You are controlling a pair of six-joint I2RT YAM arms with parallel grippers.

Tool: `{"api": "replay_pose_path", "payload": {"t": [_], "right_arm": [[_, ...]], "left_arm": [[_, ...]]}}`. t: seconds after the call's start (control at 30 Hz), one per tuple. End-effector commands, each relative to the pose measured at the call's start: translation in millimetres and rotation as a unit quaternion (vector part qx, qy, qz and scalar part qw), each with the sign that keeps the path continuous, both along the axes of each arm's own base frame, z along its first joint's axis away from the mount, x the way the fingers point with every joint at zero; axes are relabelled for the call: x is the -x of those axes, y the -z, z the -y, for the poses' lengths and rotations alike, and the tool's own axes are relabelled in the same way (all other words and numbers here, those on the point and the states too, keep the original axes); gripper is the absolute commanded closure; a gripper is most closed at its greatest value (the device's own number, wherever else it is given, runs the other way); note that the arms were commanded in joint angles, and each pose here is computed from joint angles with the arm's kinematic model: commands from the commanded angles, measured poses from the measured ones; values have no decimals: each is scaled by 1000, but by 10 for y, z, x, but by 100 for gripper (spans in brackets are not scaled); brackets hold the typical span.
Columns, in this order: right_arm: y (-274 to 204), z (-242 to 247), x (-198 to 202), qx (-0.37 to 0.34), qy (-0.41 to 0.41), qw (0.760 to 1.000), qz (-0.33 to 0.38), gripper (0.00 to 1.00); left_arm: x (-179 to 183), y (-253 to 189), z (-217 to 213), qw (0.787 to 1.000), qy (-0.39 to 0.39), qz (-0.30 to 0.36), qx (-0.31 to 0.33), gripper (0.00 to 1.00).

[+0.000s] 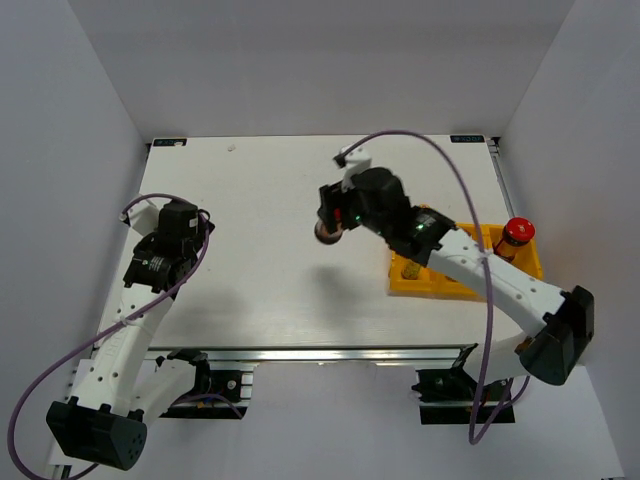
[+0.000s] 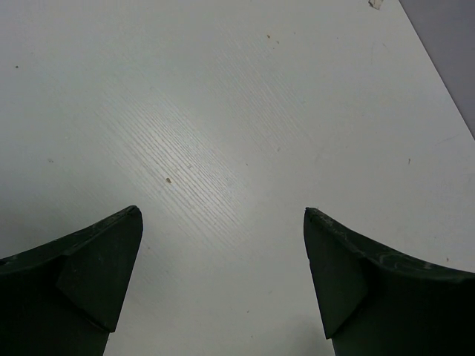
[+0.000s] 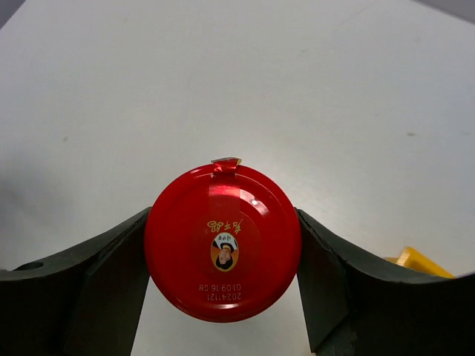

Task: Organize the condiment bottles

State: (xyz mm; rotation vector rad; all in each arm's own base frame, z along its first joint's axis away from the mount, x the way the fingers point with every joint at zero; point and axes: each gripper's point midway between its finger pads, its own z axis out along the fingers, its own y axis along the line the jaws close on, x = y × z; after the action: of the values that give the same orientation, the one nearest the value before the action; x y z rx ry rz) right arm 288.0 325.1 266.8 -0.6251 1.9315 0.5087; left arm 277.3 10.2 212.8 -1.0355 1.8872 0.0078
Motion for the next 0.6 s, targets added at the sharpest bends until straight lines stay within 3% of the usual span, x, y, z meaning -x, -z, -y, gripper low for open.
{"api": "replay_pose_path", "payload": {"t": [0.0,0.27,0.4,0.57], "right_arm": [[-755,516,-341,-57,84,994,50,88],[-1379,1944,-703,-73,272,954,100,90],[-1266,2784,-680,-52,399,912,80,90],[-1131,3722,-444,-55,535,841,64,90]], "left_arm": [[-45,-79,54,1000,14,21,6,2],[-138,-10,96,1000,26,16,3,2],[-231,4,142,999,36,21,4,2],[-330,17,159,999,45,14,-7,2]]}}
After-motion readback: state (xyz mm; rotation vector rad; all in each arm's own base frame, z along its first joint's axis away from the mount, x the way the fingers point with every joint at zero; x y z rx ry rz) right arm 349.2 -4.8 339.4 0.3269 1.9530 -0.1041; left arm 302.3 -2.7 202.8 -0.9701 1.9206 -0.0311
